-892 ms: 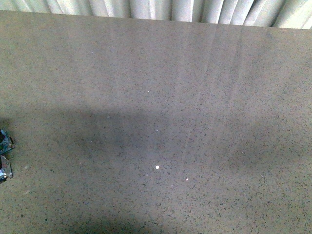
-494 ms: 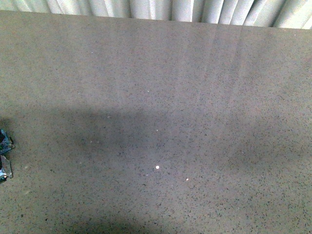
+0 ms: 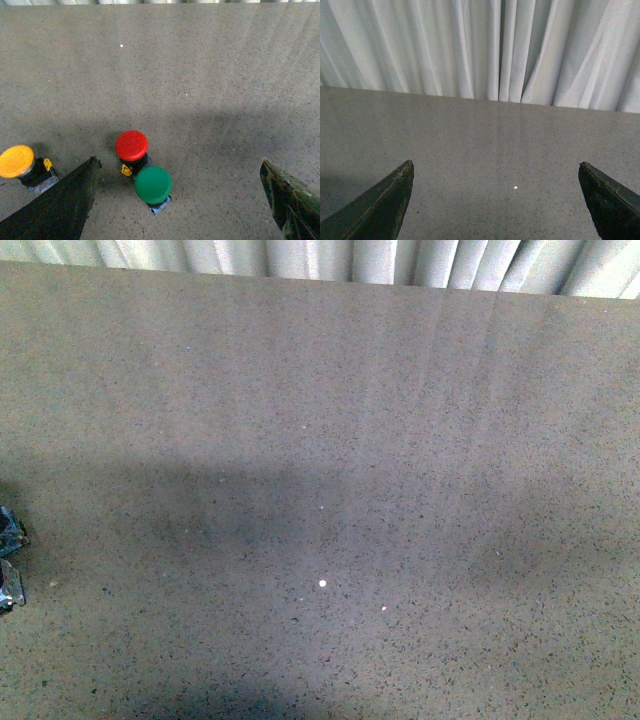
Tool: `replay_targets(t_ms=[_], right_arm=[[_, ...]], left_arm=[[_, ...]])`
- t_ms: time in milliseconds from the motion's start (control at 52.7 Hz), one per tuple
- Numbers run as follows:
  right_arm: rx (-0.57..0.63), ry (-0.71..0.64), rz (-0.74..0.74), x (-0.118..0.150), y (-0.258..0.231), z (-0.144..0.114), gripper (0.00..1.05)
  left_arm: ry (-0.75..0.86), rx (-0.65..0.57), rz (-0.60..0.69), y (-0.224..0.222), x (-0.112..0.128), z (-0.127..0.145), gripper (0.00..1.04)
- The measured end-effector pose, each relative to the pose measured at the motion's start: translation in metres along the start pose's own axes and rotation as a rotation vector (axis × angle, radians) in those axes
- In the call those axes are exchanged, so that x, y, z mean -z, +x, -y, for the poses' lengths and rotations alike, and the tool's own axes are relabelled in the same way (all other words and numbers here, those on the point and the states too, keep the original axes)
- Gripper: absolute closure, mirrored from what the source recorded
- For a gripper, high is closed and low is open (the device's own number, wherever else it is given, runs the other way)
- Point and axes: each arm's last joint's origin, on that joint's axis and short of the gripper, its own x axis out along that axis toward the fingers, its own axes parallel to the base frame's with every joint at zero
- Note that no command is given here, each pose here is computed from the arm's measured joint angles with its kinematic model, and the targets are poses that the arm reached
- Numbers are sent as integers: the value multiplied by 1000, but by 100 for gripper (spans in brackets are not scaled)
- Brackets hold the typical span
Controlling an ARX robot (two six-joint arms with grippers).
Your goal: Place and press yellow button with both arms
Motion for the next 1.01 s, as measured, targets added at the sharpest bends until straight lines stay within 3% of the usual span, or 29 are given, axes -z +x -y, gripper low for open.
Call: replay_targets(t_ms=[114,361,1006], right_arm=[[0,0,0,0,0,0,9],[0,0,0,0,0,0,9],[0,0,0,0,0,0,9]], left_arm=[[-3,-27,5,16,-4,-9,9],[-50,-181,-22,53,0,-56,9],[-135,-281,-107,91,28,-116,9]])
